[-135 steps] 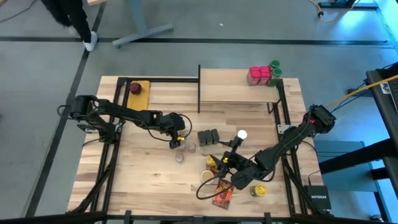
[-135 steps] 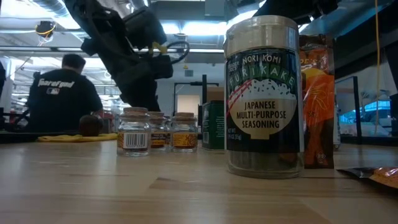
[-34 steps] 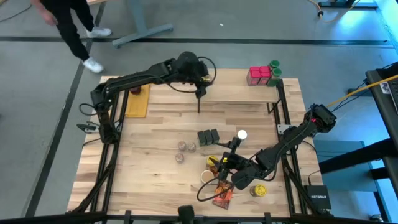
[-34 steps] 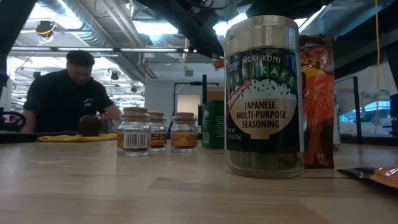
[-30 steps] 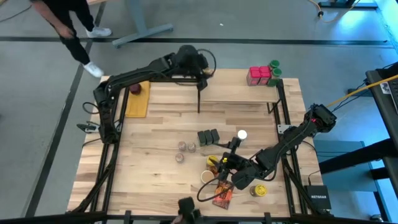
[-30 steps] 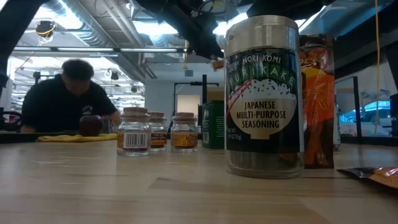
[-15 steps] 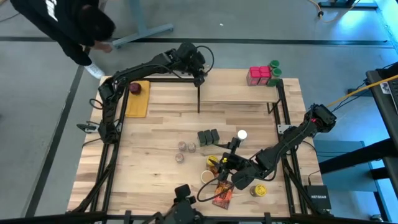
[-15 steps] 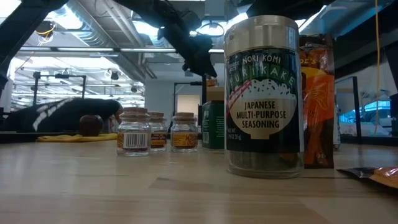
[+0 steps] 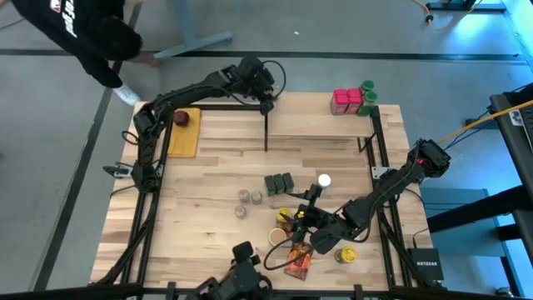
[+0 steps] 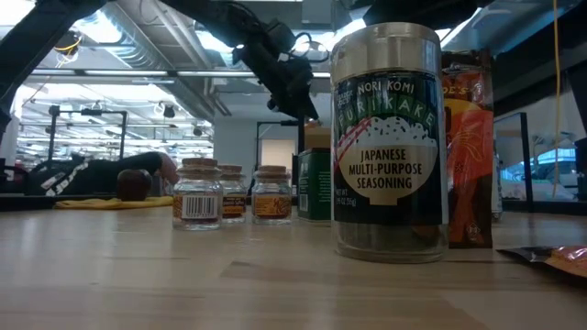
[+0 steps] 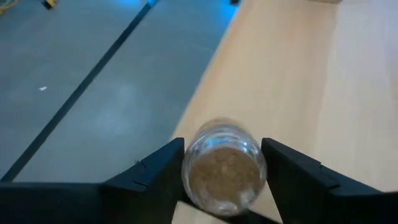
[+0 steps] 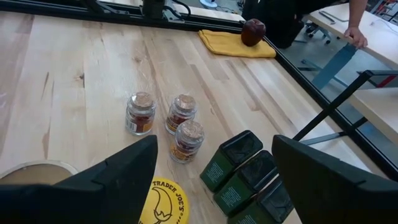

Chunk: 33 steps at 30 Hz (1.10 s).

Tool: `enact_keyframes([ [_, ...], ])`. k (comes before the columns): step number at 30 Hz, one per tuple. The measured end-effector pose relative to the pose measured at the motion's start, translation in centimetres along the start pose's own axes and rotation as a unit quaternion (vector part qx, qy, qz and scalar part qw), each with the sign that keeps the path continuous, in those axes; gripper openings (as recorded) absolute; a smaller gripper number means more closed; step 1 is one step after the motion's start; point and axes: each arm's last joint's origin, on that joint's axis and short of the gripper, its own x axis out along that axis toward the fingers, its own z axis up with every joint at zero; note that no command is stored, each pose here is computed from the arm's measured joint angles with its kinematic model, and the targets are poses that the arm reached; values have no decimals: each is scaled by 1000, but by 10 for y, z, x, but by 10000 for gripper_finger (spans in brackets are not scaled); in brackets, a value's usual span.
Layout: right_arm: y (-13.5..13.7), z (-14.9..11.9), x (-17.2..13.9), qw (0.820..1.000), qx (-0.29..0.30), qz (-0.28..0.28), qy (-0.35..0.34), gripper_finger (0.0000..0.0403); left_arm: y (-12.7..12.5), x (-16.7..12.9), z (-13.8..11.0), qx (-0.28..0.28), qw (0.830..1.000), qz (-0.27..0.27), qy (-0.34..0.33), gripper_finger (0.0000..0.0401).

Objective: Shelf spices
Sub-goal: Put the top brown seasoning bottle on the shelf

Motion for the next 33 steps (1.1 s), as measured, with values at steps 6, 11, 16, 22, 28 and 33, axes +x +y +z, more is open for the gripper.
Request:
enact_keyframes([
  [6,0,0,0,1000,0,0,0,324,7,-1,-2,-8,1000,7,3,218],
  [11,0,0,0,1000,0,0,0,324,7,-1,-2,-9,1000,6,3,216],
  [16,0,0,0,1000,0,0,0,324,5,-1,-2,-6,1000,-1,2,218],
  [22,0,0,0,1000,0,0,0,324,3,-5,-2,0,1000,-4,9,219],
  [28,0,0,0,1000,0,0,1,324,-9,-44,16,19,1000,-7,-22,219],
  [33,1,-1,0,1000,-1,13,6,324,-24,-104,28,35,998,-3,-44,219],
])
